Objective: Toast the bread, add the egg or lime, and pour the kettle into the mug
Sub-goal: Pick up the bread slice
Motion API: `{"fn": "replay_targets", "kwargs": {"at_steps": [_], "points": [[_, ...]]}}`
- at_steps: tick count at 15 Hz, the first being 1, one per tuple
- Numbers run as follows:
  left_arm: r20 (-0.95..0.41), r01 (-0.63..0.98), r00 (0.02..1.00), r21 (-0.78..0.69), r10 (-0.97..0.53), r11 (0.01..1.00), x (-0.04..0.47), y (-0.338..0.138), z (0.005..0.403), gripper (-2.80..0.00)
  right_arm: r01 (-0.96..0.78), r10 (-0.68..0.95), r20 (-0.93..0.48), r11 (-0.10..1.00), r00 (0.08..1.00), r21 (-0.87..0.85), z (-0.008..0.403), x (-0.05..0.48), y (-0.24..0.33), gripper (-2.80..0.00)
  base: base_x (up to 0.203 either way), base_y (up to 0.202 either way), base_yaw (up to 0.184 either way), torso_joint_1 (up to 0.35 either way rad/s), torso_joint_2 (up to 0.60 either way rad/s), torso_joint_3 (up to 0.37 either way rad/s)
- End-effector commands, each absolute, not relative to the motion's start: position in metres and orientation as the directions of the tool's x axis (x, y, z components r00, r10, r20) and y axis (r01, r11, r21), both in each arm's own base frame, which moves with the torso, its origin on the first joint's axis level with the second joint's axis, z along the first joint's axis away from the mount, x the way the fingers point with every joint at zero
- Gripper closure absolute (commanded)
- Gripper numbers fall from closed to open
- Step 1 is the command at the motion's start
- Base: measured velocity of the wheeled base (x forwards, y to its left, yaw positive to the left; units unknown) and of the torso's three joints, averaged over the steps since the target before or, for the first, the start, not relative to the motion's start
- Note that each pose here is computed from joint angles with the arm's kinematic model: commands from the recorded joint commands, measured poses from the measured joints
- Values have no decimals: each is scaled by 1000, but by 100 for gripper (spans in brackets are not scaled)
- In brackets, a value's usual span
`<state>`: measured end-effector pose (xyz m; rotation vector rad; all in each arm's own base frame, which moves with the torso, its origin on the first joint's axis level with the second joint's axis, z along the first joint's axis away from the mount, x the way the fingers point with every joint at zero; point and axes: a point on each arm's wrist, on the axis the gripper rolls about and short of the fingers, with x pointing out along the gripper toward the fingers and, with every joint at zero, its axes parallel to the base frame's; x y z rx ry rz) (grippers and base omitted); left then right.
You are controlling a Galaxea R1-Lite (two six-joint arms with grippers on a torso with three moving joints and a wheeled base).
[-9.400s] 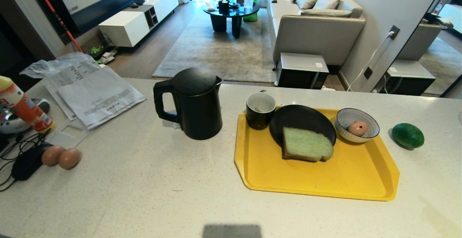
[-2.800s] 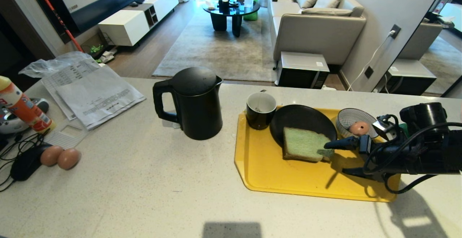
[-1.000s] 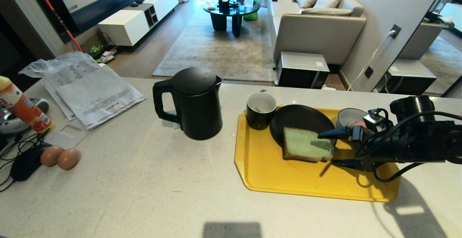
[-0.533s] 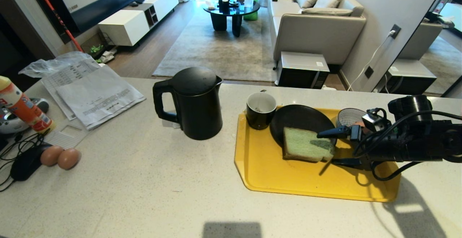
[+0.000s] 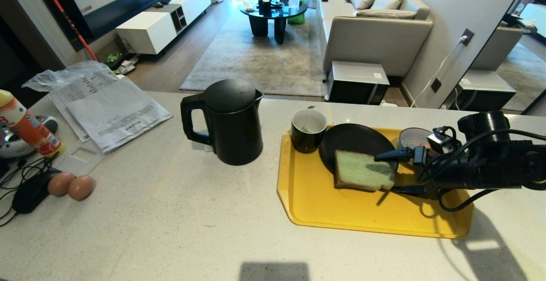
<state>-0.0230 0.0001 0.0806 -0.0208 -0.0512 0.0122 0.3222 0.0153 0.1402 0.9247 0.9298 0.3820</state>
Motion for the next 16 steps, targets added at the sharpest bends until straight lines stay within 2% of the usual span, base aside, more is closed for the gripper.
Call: {"fn": "replay_targets", "kwargs": {"at_steps": [1, 2, 16], "points": [[38, -13, 999, -22, 14, 1000, -22, 0, 76, 0, 96, 645, -514, 568, 566, 817, 140, 323, 16, -280, 0, 0, 0, 0, 0, 0], [38, -13, 999, -22, 14, 1000, -22, 0, 76, 0, 100, 644, -517, 568, 563, 817, 138, 323, 15, 0, 0, 0, 0, 0, 0, 0], [38, -12, 999, -22, 12, 1000, -22, 0, 76, 0, 105, 639, -520, 570, 566, 815, 139, 320, 14, 0, 0, 0, 0, 0, 0, 0]]}}
